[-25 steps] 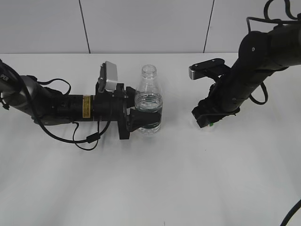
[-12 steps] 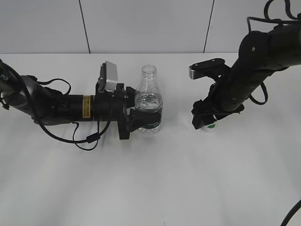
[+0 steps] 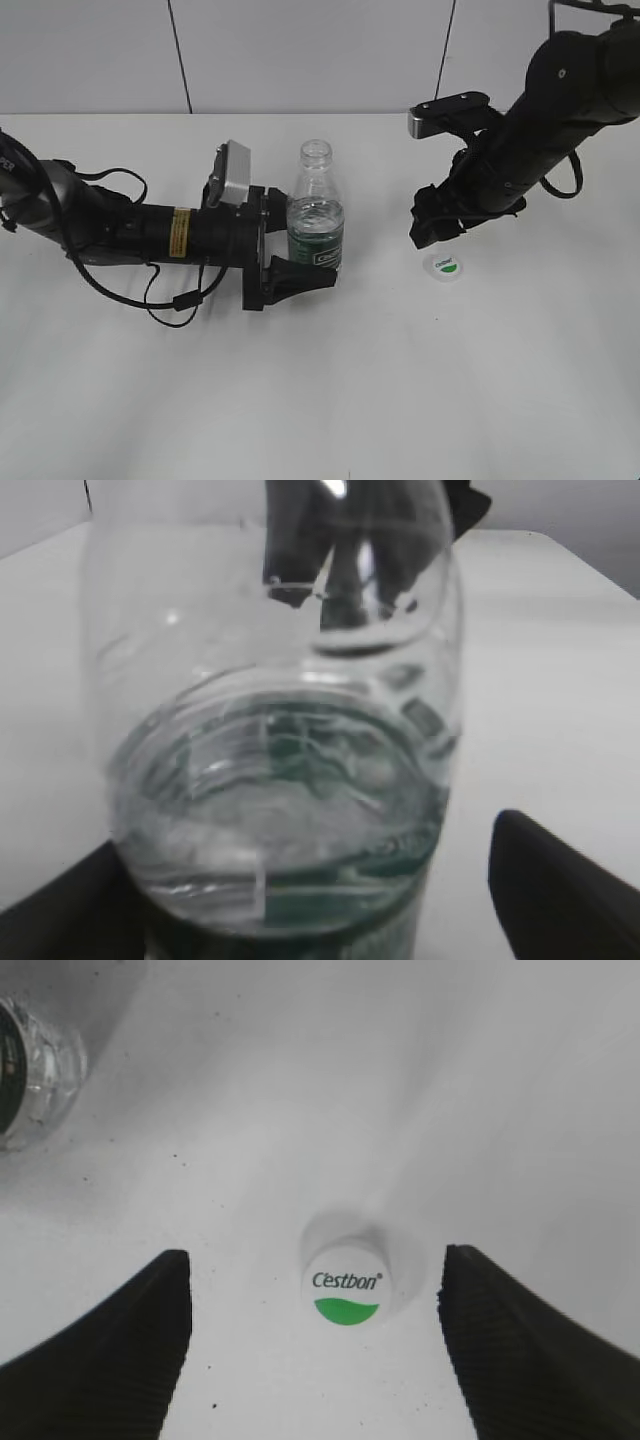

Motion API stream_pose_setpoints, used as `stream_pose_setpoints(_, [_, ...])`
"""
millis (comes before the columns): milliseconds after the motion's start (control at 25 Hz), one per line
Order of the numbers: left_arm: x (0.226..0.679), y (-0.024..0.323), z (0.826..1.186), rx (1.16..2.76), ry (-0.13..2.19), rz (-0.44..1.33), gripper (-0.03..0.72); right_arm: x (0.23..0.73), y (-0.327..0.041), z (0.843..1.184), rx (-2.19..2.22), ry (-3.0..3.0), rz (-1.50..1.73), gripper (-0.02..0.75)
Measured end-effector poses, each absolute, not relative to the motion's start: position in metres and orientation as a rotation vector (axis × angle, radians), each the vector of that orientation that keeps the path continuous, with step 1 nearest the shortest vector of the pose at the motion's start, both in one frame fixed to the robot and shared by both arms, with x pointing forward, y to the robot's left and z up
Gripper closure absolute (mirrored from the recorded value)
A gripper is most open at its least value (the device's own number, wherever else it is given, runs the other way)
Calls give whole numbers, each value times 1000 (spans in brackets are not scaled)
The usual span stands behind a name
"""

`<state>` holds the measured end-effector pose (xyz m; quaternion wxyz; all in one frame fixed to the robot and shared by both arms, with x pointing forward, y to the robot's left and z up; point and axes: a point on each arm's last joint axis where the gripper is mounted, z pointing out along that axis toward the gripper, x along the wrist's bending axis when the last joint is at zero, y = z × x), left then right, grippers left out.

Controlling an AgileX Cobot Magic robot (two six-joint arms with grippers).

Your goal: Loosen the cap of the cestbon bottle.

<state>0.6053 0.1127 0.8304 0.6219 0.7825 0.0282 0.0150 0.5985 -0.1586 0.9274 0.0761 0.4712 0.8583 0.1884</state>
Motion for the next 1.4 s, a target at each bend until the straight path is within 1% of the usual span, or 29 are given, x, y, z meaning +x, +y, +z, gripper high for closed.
stream_pose_setpoints(160, [609, 130, 828, 1828, 58, 33, 105, 597, -159, 932, 1409, 2576, 568, 149])
stream_pose_setpoints(520, [622, 181, 826, 1869, 169, 27, 108, 596, -160, 933, 1391, 2589, 548, 149])
stream_pose_setpoints(640, [625, 193, 836, 1876, 193, 36, 109, 596, -160, 933, 1380, 2591, 540, 149])
stream_pose_setpoints(760, [630, 200, 858, 1885, 188, 83, 113, 596, -160, 933, 1377, 2595, 535, 149])
stream_pose_setpoints(880, [634, 205, 884, 1956, 183, 175, 115, 598, -159, 938, 1376, 2609, 530, 149])
stream_pose_setpoints(1000, [641, 211, 910, 2032, 251, 303, 116, 604, -157, 948, 1356, 2607, 542, 149])
stream_pose_setpoints(1080, [647, 217, 924, 2081, 344, 401, 118, 609, -156, 956, 1322, 2599, 545, 149])
stream_pose_setpoints(1200, [657, 232, 938, 2149, 553, 570, 120, 618, -154, 972, 1274, 2582, 556, 149])
stream_pose_setpoints(1400, [667, 259, 952, 2177, 894, 827, 127, 631, -153, 1004, 1183, 2564, 538, 149])
